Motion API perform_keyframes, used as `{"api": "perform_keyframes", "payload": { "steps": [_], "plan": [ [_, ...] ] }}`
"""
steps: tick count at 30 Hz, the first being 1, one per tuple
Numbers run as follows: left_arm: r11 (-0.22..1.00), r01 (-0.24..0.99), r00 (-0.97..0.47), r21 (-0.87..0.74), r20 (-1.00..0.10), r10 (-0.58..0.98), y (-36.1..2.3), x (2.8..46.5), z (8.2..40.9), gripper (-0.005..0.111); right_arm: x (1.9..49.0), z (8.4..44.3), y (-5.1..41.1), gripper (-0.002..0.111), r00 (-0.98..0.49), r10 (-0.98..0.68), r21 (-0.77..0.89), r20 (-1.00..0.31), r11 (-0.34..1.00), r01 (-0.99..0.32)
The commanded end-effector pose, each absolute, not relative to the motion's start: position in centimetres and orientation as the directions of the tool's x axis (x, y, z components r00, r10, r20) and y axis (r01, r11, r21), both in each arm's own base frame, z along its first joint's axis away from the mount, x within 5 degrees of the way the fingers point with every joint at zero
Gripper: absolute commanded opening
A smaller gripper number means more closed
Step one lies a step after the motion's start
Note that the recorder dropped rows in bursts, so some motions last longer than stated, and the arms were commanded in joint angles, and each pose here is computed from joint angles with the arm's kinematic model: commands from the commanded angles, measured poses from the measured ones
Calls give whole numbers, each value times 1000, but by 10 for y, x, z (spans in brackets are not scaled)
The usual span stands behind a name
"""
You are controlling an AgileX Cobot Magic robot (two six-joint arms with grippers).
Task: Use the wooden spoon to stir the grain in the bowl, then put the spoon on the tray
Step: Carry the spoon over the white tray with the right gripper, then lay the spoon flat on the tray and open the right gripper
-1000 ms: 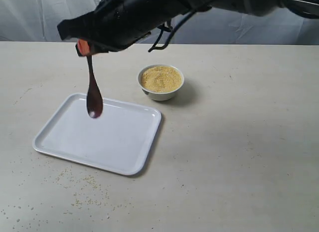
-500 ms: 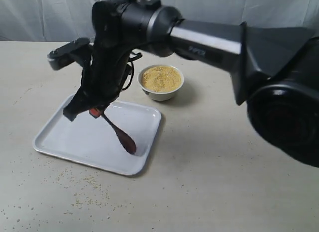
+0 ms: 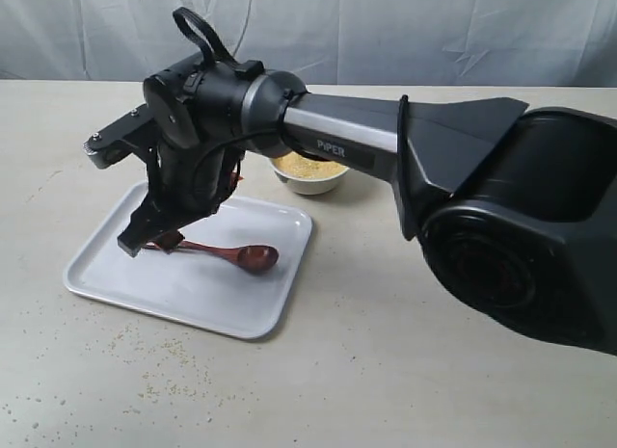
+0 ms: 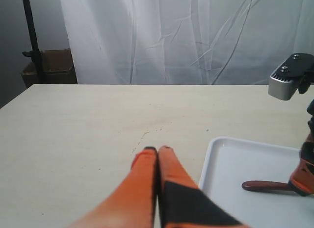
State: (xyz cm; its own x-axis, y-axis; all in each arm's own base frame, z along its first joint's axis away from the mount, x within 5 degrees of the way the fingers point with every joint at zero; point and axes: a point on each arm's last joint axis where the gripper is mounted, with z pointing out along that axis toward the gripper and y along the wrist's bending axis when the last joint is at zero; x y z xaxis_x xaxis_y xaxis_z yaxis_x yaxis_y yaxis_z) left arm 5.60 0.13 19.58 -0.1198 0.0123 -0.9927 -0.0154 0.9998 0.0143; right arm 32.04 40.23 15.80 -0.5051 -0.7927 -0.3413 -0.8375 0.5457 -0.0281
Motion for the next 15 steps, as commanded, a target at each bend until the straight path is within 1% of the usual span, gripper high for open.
{"api": "perform_keyframes", "payload": {
  "steps": [1, 3, 6, 8, 11, 13, 15],
  "plan": [
    [1000, -16, -113, 13, -994, 11, 1, 56, 195, 0, 315, 187, 387, 69, -646, -719, -14, -256, 671, -741],
    [1000, -16, -113, 13, -994, 11, 1, 56, 195, 0, 311, 201, 380, 67, -692, -686, -2, -225, 711, -704],
    [1000, -16, -113, 13, -994, 11, 1, 56, 195, 0, 309, 216, 372, 53, -710, -667, 16, -224, 726, -688],
    [1000, -16, -113, 13, -994, 11, 1, 56, 195, 0, 304, 224, 367, 34, -727, -651, 65, -218, 734, -676],
    [1000, -16, -113, 13, -994, 11, 1, 56, 195, 0, 295, 233, 355, -1, -749, -633, 114, -194, 744, -658],
    [1000, -16, -113, 13, -994, 11, 1, 56, 195, 0, 292, 236, 342, 0, -760, -622, 115, -190, 754, -646],
    [1000, -16, -113, 13, -994, 11, 1, 56, 195, 0, 290, 242, 326, 0, -776, -594, 127, -214, 770, -625]
  ]
}}
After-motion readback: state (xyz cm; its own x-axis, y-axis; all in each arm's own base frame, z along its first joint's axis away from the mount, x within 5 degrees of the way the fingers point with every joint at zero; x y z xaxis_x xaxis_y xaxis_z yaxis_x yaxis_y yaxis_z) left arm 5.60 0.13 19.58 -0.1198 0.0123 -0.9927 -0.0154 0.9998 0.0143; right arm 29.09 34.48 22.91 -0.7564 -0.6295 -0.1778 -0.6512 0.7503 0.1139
